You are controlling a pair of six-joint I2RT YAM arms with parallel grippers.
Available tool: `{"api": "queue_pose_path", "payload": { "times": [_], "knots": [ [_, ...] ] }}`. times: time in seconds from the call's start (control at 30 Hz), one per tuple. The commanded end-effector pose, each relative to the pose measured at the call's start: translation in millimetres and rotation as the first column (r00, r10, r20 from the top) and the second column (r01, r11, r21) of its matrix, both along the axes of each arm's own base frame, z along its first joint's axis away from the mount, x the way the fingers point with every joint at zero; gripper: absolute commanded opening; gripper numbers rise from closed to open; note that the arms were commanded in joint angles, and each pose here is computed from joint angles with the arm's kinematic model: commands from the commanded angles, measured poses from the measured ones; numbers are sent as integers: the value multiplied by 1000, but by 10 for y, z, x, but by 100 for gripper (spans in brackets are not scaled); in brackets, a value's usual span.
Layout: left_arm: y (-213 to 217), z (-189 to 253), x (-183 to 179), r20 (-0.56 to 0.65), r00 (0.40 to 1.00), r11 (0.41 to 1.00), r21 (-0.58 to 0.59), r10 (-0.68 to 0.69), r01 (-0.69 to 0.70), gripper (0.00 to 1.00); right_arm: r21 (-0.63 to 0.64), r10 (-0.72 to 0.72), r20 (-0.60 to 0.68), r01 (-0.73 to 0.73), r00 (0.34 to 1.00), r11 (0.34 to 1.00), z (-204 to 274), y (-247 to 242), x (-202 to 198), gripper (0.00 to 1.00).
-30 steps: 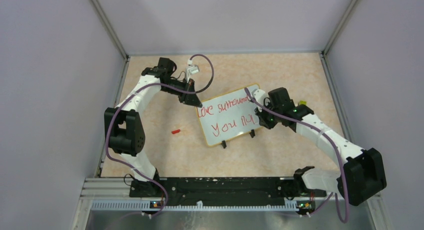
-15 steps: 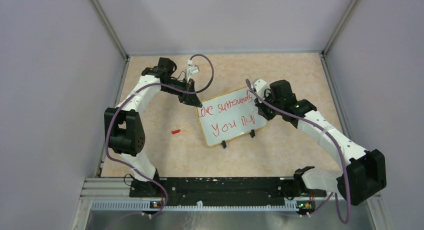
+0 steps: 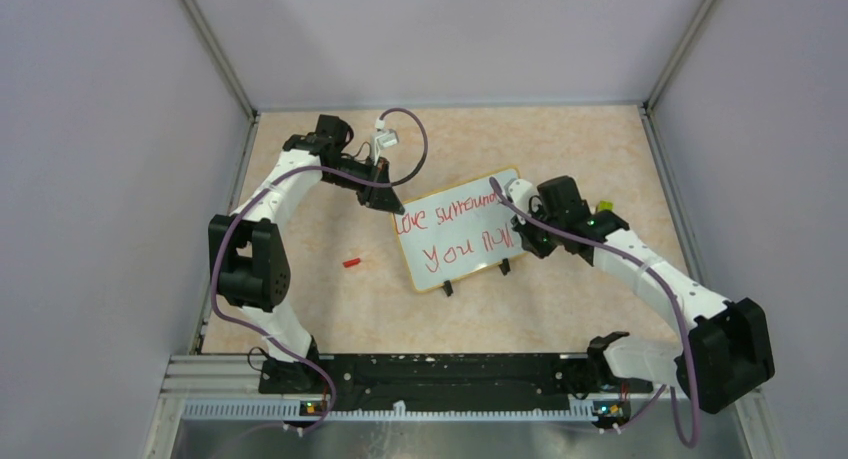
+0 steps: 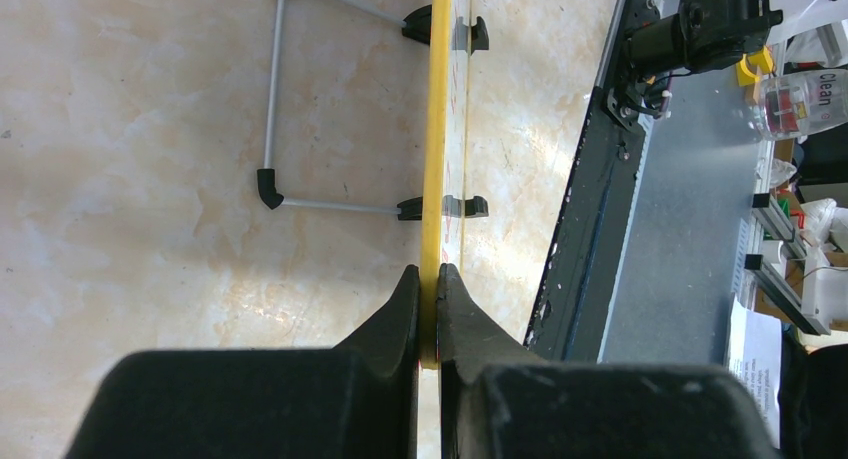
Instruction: Write a sentence on the whiteboard
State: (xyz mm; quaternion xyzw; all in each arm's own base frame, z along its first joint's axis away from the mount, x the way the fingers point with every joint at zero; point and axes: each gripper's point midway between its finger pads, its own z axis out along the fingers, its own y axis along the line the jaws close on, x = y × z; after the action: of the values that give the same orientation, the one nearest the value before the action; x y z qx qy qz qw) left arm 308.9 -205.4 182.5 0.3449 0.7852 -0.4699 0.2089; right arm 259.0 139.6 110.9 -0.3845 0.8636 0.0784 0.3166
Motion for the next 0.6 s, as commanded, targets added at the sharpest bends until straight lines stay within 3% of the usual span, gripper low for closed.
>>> {"api": "queue_pose_path", "payload": {
  "times": [0.0,0.3,0.57],
  "knots": [
    [8,-1,27,34,999,999,36,5,-7,0,14,3,89,-4,996,1000,220,41,143,0],
    [11,-3,18,35,999,999,37,5,-6,0,28,-6,172,2,985,1000,557,113,382,0],
    [14,2,18,37,999,999,39,6,-8,0,28,3,175,-9,985,1000,620,110,360,0]
  ]
}}
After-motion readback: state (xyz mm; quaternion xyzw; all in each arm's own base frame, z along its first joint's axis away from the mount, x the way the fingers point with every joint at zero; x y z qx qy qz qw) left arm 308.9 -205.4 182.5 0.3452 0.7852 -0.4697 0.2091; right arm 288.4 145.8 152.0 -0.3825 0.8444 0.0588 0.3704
